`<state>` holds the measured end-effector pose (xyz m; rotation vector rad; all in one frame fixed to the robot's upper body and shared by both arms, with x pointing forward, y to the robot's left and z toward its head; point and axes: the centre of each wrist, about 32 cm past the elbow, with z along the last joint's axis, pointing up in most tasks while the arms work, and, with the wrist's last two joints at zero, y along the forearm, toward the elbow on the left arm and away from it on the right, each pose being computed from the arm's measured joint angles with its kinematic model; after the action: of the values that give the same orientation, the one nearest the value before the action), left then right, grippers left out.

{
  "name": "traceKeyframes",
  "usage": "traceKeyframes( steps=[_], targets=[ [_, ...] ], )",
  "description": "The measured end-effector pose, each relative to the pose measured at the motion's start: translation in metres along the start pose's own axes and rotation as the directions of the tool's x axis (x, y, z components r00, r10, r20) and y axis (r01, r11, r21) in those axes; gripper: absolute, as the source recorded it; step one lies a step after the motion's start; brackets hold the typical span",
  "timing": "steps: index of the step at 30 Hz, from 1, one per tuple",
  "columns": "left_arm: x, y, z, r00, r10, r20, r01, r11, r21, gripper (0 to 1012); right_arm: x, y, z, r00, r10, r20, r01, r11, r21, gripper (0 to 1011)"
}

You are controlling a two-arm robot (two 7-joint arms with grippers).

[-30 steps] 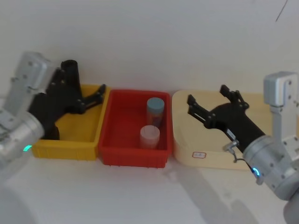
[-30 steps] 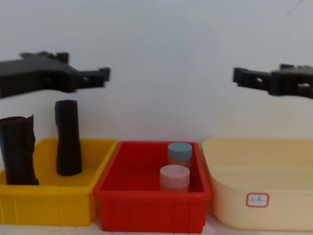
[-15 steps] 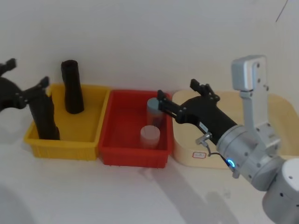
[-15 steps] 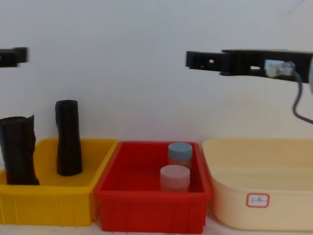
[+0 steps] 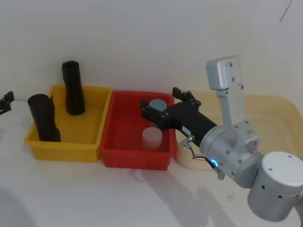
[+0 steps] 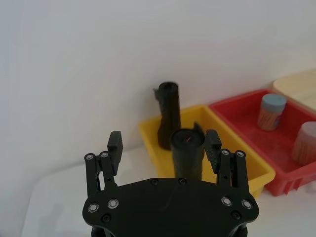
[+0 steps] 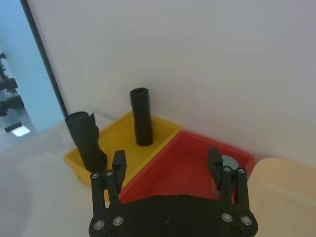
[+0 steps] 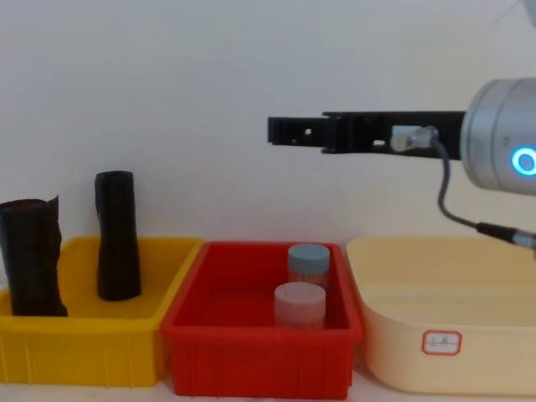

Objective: Pick up the garbage bag with the one hand and transfer it to the other hand.

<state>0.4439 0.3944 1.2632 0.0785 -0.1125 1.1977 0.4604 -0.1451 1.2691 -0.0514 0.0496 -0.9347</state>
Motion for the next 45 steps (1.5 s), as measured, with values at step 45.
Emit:
traceKeyframes(
  steps=[45],
  targets=[
    [0.0036,-0.0649,-0.044,0.9851,-0.09,-0.147,0.105,0.9898,0.097,1001,0.007,0.032,0.003,0.994,0.104,-0.022,-0.105,0.994,-0.038,1000]
  ],
)
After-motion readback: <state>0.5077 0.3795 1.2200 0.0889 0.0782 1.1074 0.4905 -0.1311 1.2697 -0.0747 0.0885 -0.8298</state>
